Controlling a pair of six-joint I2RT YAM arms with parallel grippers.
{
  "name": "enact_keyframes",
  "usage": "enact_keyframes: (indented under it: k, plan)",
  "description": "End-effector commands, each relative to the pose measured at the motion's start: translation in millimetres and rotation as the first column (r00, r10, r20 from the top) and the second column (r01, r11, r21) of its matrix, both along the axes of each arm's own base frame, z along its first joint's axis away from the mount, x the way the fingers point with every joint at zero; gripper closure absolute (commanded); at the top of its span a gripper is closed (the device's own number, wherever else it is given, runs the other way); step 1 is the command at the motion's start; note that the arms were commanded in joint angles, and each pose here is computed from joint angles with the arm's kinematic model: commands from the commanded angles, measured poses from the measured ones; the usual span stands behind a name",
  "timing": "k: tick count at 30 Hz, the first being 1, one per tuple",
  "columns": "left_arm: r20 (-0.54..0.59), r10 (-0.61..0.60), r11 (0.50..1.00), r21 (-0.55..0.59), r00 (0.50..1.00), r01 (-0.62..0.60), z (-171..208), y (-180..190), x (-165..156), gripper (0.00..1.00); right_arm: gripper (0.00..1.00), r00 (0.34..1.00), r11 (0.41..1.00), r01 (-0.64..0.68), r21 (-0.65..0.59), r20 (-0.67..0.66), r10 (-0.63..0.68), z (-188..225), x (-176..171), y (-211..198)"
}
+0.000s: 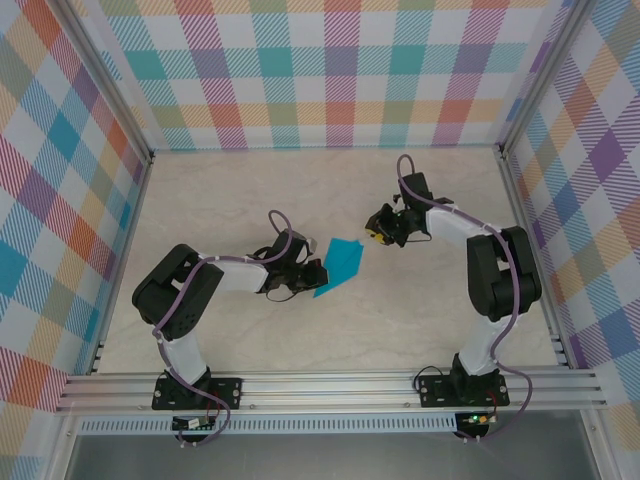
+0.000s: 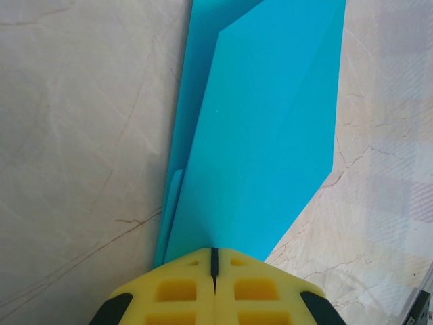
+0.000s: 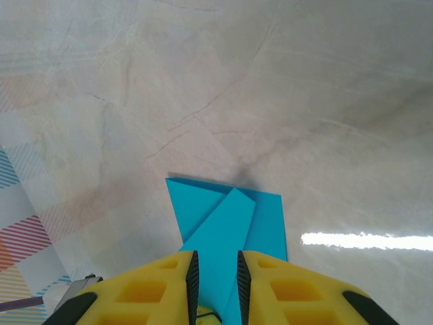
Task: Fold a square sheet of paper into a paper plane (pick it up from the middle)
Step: Fourth fold the wing at the center of the table.
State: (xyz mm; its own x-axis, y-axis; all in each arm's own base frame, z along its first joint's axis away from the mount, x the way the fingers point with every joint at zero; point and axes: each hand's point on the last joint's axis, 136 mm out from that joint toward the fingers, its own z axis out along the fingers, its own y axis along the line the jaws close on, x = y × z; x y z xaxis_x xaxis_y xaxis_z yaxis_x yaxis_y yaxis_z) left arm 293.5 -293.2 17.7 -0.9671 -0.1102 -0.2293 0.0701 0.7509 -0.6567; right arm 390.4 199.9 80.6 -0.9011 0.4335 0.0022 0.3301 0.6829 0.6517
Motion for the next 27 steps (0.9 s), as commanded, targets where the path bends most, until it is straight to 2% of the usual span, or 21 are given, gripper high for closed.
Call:
enact_keyframes:
  k: [1,12,17,21,27]
  plan:
    - [-0.197,0.043,0.976,0.219,0.979,0.002,-60.2,46.7,-43.7,1.0,0.75,1.0,0.999,0.006,0.033,0.007,-0.006,34.8,2.7,5.8]
    - [-0.202,0.058,0.973,0.229,0.978,-0.011,-62.4,50.0,-45.8,1.0,0.74,0.994,0.99,-0.104,0.091,0.05,0.1,69.9,25.5,28.6]
    - [-0.198,0.052,0.973,0.231,0.979,-0.005,-63.1,49.7,-44.7,1.0,0.74,0.989,0.986,-0.139,0.092,0.056,0.135,53.2,1.6,40.3]
    - [-0.195,0.062,0.975,0.223,0.979,-0.017,-64.2,48.2,-42.4,1.0,0.84,0.984,0.98,-0.177,0.092,0.047,0.173,22.2,-29.0,53.6]
    - [-0.19,0.056,0.977,0.214,0.98,-0.014,-63.2,45.3,-40.1,1.0,0.89,0.971,0.967,-0.237,0.092,0.056,0.233,-5.0,-53.6,78.2]
